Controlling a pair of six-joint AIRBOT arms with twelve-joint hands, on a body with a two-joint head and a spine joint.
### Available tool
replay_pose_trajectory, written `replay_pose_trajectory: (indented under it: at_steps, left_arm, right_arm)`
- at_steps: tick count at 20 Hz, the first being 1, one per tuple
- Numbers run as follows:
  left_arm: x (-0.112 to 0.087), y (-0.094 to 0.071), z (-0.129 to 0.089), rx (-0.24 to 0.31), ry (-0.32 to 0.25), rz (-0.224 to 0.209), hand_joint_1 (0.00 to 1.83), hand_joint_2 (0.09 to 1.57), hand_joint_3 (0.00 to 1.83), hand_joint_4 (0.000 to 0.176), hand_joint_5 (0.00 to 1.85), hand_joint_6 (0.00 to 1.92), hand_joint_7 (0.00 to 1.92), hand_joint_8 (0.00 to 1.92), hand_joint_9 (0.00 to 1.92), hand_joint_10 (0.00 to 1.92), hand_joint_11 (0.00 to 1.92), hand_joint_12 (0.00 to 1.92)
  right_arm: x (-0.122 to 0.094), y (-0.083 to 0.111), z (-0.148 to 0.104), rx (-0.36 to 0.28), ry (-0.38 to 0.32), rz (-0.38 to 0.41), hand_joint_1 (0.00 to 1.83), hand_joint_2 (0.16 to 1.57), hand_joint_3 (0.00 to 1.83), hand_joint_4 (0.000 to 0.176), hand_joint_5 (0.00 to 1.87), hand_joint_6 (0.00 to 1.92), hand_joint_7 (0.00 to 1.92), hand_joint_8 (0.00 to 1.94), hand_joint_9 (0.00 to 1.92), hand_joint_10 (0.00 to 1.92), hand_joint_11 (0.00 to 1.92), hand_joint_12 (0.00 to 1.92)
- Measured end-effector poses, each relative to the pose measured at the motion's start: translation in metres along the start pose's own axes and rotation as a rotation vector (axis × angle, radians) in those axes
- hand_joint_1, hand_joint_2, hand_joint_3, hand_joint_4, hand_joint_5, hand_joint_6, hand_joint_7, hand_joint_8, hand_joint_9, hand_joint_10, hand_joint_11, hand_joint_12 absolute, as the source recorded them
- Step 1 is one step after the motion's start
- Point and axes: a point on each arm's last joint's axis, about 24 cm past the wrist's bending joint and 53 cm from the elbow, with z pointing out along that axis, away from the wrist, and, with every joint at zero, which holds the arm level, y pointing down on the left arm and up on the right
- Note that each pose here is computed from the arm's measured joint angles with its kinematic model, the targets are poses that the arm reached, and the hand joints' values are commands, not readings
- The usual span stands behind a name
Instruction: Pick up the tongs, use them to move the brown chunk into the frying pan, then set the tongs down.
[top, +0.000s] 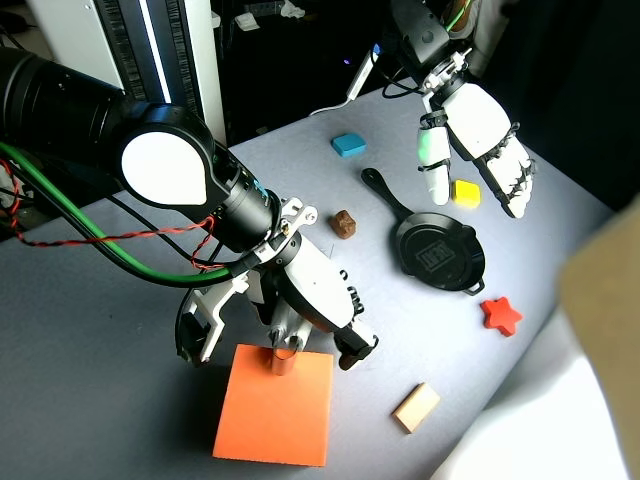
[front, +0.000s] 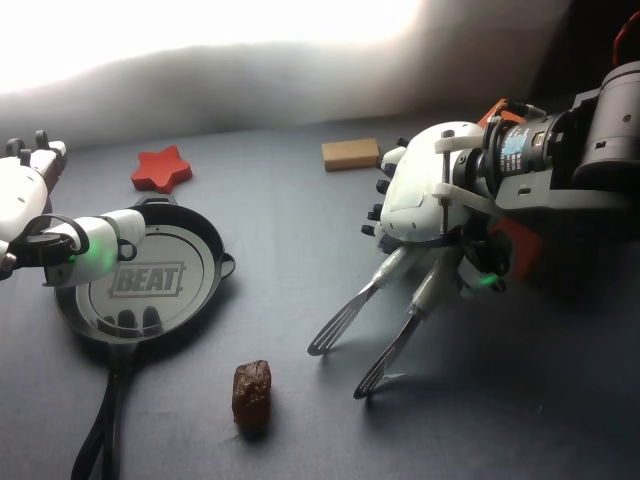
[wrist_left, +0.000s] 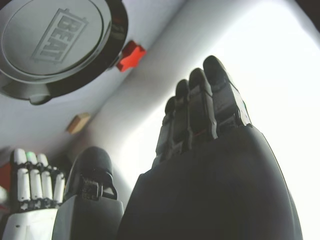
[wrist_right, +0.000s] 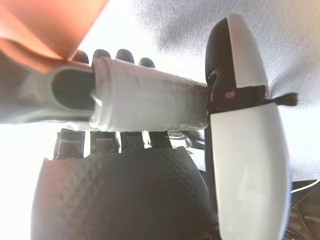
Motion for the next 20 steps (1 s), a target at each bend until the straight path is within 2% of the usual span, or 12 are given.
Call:
replay_pose_trajectory:
  at_steps: [1, 3, 6, 8, 12, 14, 17, 20]
  left_arm:
    - [0.000, 0.000, 0.000, 0.000, 0.000, 0.000, 0.02, 1.28, 0.00, 0.000, 0.07, 0.00, 0.12, 0.00, 0.12, 0.00, 0.00, 0.44]
    - [0.000, 0.000, 0.000, 0.000, 0.000, 0.000, 0.01, 1.28, 0.00, 0.000, 0.07, 0.00, 0.13, 0.00, 0.13, 0.01, 0.00, 0.45]
    - [0.000, 0.000, 0.000, 0.000, 0.000, 0.000, 0.00, 1.29, 0.00, 0.000, 0.04, 0.00, 0.11, 0.00, 0.11, 0.00, 0.00, 0.41]
    - [0.000, 0.000, 0.000, 0.000, 0.000, -0.001, 0.00, 1.28, 0.00, 0.000, 0.07, 0.01, 0.13, 0.01, 0.14, 0.01, 0.00, 0.50]
    - [0.000, 0.000, 0.000, 0.000, 0.000, -0.001, 0.01, 1.28, 0.00, 0.000, 0.08, 0.00, 0.13, 0.00, 0.12, 0.00, 0.00, 0.45]
    - [0.000, 0.000, 0.000, -0.001, 0.000, -0.001, 0.04, 1.27, 0.00, 0.000, 0.09, 0.01, 0.14, 0.00, 0.14, 0.01, 0.00, 0.49]
    - [-0.001, 0.001, 0.001, -0.002, -0.001, 0.000, 0.00, 1.28, 0.00, 0.000, 0.07, 0.00, 0.13, 0.00, 0.14, 0.00, 0.00, 0.48]
    - [-0.003, 0.001, 0.002, -0.003, -0.010, -0.001, 0.06, 1.27, 0.00, 0.000, 0.09, 0.00, 0.15, 0.00, 0.15, 0.01, 0.00, 0.54]
  right_arm:
    - [0.000, 0.000, 0.000, 0.000, 0.000, 0.001, 1.04, 1.06, 0.00, 0.000, 0.60, 0.23, 0.71, 0.08, 0.56, 0.28, 0.00, 1.52]
    - [0.000, 0.000, 0.000, 0.000, 0.000, 0.016, 1.02, 1.12, 0.02, 0.000, 0.64, 0.36, 0.82, 0.06, 0.56, 0.52, 0.05, 1.58]
    - [-0.004, -0.002, -0.002, 0.005, -0.003, 0.032, 1.04, 1.13, 0.01, 0.000, 0.67, 0.46, 0.89, 0.07, 0.58, 0.66, 0.14, 1.59]
    - [-0.011, -0.005, -0.005, 0.009, -0.017, 0.040, 1.05, 1.14, 0.02, 0.000, 0.67, 0.47, 0.90, 0.07, 0.58, 0.68, 0.15, 1.59]
    - [-0.022, -0.008, -0.018, 0.013, -0.040, 0.053, 1.10, 1.15, 0.02, 0.000, 0.68, 0.51, 0.92, 0.08, 0.59, 0.72, 0.20, 1.58]
    - [-0.028, -0.007, -0.026, 0.011, -0.052, 0.064, 1.11, 1.15, 0.02, 0.000, 0.68, 0.52, 0.92, 0.08, 0.60, 0.73, 0.20, 1.57]
    - [-0.034, -0.003, -0.039, 0.002, -0.067, 0.148, 1.13, 1.14, 0.01, 0.000, 0.70, 0.53, 0.94, 0.09, 0.62, 0.74, 0.22, 1.58]
    - [-0.030, 0.006, -0.056, -0.006, -0.056, 0.252, 1.14, 1.13, 0.00, 0.000, 0.73, 0.52, 0.98, 0.09, 0.66, 0.72, 0.25, 1.57]
